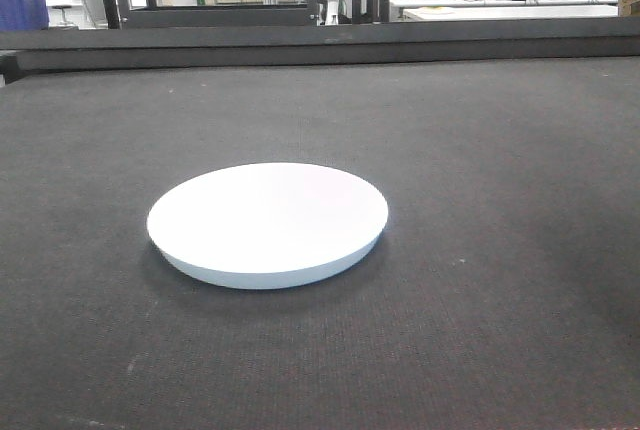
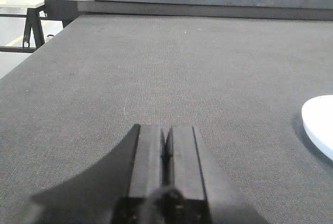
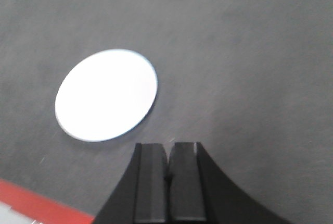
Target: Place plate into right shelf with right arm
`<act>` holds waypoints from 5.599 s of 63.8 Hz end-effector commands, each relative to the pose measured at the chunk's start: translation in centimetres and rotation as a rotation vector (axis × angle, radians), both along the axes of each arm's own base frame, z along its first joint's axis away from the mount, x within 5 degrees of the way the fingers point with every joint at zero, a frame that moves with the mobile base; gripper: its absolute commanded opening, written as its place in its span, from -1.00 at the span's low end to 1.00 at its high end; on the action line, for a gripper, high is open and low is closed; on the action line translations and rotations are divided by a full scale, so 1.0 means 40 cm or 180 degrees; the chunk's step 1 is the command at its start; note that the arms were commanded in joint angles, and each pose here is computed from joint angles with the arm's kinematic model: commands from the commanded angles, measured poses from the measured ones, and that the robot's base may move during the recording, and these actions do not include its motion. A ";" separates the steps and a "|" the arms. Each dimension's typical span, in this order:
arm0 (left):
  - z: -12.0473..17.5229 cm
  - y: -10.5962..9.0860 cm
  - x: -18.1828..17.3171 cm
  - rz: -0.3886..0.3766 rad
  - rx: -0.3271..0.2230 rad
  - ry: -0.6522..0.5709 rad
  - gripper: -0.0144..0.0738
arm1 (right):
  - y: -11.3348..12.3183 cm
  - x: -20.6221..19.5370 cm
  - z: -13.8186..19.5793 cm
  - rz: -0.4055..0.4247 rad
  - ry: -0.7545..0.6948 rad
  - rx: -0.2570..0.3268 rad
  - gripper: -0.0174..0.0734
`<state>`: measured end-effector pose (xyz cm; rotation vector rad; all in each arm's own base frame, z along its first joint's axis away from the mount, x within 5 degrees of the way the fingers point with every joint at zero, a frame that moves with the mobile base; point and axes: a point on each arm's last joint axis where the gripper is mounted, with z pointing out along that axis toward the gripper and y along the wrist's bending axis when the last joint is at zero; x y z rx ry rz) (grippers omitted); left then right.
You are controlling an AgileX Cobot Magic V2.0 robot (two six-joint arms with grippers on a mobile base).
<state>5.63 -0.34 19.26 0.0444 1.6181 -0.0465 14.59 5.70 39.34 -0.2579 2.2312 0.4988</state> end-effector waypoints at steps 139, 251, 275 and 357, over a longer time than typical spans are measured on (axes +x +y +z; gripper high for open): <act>0.012 0.000 0.000 0.0001 -0.0038 -0.0257 -0.78 | 0.358 0.443 -0.433 0.0611 0.1094 -0.0524 0.29; 0.012 0.000 0.000 0.0001 -0.0038 -0.0257 -0.78 | -0.060 -0.254 -0.023 0.0209 -0.2350 0.0766 -0.48; 0.012 0.000 0.000 0.0001 -0.0038 -0.0257 -0.78 | -0.128 -0.344 -0.153 -0.0108 -0.3279 0.1180 -0.48; 0.012 0.000 0.000 0.0001 -0.0038 -0.0257 -0.78 | -0.127 -0.341 -0.158 -0.0105 -0.3261 0.1170 -0.49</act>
